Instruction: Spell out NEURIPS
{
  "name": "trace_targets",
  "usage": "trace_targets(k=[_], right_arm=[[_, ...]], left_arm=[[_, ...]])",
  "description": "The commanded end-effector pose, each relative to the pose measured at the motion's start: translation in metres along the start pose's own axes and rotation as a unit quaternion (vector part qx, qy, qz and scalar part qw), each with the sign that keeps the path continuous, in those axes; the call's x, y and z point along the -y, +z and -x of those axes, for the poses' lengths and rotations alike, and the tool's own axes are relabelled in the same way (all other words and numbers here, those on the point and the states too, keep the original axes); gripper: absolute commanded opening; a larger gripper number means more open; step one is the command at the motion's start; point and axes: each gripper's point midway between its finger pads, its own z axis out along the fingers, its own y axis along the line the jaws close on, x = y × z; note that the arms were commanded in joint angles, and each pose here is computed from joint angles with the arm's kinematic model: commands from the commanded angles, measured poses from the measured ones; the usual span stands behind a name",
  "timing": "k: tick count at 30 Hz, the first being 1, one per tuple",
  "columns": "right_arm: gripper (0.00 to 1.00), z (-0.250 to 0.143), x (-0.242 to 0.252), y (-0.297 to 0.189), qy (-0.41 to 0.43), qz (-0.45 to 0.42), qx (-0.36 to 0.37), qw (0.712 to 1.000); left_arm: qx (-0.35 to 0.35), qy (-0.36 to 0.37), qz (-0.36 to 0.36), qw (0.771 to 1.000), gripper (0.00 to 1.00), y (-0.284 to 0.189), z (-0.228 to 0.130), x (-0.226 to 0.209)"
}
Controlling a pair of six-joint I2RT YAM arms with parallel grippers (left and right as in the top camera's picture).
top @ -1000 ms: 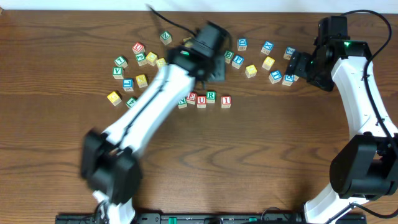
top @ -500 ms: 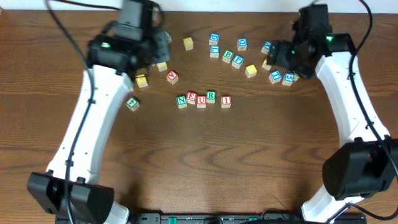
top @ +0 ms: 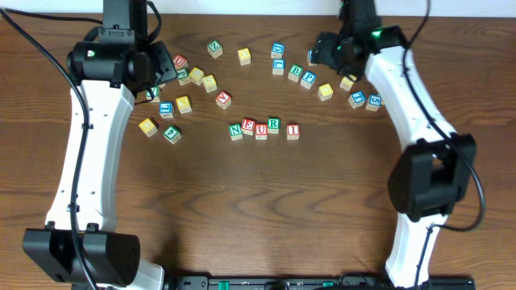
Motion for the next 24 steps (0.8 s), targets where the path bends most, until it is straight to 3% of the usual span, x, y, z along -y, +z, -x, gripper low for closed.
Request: trace_targets(k=[1, 14, 24], right_arm=[[0.69, -0.004, -0.014, 0.010, 0.014, 0.009, -0.001, 1.000], [0.55, -0.029, -0.008, 0.063, 0.029, -0.020, -0.029, 0.999], [0.55, -0.037, 0.004, 0.090, 0.039, -0.044, -0.034, 0.998]], left_arm=[[0.007, 0.005, 0.021, 1.000, 0.46, -0.004, 0.001, -0.009], [-0.003, 0.006, 0.027, 1.000, 0.46, 0.002, -0.005, -0.012], [-0.004, 0.006, 0.027, 1.000, 0.46, 0.002, -0.005, -0.012]])
